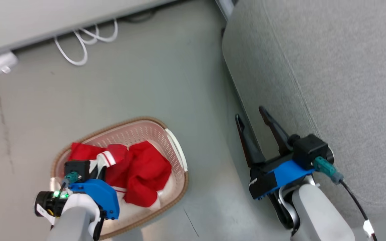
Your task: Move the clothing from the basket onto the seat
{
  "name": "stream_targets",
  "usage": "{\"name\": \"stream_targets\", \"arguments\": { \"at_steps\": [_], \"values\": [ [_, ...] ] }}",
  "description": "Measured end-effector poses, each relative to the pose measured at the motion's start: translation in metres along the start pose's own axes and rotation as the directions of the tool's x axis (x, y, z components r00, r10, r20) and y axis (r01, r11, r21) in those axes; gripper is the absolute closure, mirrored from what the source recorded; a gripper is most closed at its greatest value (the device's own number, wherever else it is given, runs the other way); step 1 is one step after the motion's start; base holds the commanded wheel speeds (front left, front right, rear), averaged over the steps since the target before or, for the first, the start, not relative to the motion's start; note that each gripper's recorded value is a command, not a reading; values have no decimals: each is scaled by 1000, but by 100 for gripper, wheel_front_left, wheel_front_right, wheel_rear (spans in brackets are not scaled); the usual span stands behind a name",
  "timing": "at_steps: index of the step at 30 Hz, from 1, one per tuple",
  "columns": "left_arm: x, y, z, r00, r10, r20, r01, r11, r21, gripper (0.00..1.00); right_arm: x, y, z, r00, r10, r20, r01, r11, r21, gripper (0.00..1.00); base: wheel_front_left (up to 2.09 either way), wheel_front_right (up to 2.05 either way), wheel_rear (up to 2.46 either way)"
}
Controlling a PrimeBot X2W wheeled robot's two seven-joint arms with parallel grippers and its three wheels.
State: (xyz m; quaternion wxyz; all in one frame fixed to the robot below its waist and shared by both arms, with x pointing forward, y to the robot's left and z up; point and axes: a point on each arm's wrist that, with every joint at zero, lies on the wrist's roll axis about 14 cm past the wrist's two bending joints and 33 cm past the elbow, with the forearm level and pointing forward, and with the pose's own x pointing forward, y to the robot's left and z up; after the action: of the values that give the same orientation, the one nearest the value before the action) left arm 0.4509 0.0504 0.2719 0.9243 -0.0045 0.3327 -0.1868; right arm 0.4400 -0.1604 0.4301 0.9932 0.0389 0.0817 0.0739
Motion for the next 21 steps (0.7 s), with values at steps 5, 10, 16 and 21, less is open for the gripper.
{"name": "stream_targets", "arguments": {
  "at_steps": [5,10,16,21],
  "values": [
    [-32,-14,54,987,-38,154,30,998,53,100,-19,15,19,999,23,32,-24,1000,5,0,0,0,0],
    [-67,-27,109,944,-76,320,46,994,100,100,-34,33,39,995,60,74,-60,998,-4,0,0,0,0],
    [-109,-44,172,856,-134,499,58,984,166,100,-44,54,58,987,113,118,-112,994,-14,0,0,0,0],
    [-138,-70,206,782,-209,587,106,973,205,100,-52,66,66,981,140,131,-139,990,-21,0,0,0,0]
  ]
}}
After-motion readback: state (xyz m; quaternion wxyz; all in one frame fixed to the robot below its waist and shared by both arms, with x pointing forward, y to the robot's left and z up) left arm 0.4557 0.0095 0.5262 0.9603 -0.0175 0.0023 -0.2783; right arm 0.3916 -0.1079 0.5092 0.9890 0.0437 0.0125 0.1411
